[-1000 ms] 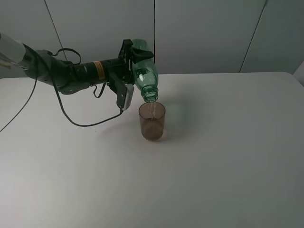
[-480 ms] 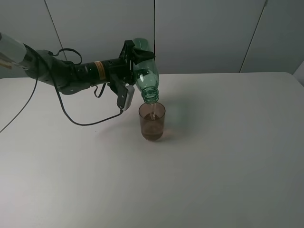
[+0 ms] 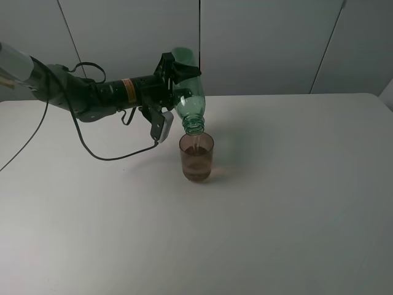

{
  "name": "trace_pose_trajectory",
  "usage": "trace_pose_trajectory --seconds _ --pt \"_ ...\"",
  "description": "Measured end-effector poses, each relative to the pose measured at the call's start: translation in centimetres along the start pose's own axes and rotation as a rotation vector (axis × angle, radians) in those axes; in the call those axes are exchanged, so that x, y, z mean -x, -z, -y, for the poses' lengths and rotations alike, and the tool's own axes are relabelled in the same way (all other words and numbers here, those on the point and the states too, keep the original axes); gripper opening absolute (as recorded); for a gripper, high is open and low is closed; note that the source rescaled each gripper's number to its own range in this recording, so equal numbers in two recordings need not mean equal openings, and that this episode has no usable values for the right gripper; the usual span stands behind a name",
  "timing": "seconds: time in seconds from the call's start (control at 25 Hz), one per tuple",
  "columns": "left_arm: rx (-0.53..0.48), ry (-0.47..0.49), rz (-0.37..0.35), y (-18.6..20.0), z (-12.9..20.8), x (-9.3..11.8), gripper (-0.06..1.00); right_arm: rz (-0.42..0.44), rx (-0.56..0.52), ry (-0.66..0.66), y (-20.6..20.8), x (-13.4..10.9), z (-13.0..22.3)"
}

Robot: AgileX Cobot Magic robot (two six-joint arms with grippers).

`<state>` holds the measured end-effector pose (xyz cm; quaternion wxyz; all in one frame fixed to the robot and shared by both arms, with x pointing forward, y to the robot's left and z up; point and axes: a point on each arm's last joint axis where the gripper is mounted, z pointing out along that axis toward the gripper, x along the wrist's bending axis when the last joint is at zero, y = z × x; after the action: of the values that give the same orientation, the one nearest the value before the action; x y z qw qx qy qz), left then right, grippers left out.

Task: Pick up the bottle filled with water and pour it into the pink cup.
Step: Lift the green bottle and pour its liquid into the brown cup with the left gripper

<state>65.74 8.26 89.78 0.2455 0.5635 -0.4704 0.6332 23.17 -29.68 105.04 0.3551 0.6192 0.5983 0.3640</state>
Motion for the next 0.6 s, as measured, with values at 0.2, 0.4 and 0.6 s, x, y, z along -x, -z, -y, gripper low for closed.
trace_pose_trajectory --seconds 0.2,0.4,0.6 --pt "0.001 -0.021 -0.017 0.0 0.1 -0.9 0.00 0.000 0.000 0.000 0.0 0.0 0.0" --pt "0.007 -0.051 -0.029 0.1 0.2 -1.5 0.00 0.000 0.000 0.000 0.0 0.0 0.0" --pt "0.015 -0.076 -0.035 0.1 0.2 -2.0 0.00 0.000 0.000 0.000 0.0 0.0 0.0"
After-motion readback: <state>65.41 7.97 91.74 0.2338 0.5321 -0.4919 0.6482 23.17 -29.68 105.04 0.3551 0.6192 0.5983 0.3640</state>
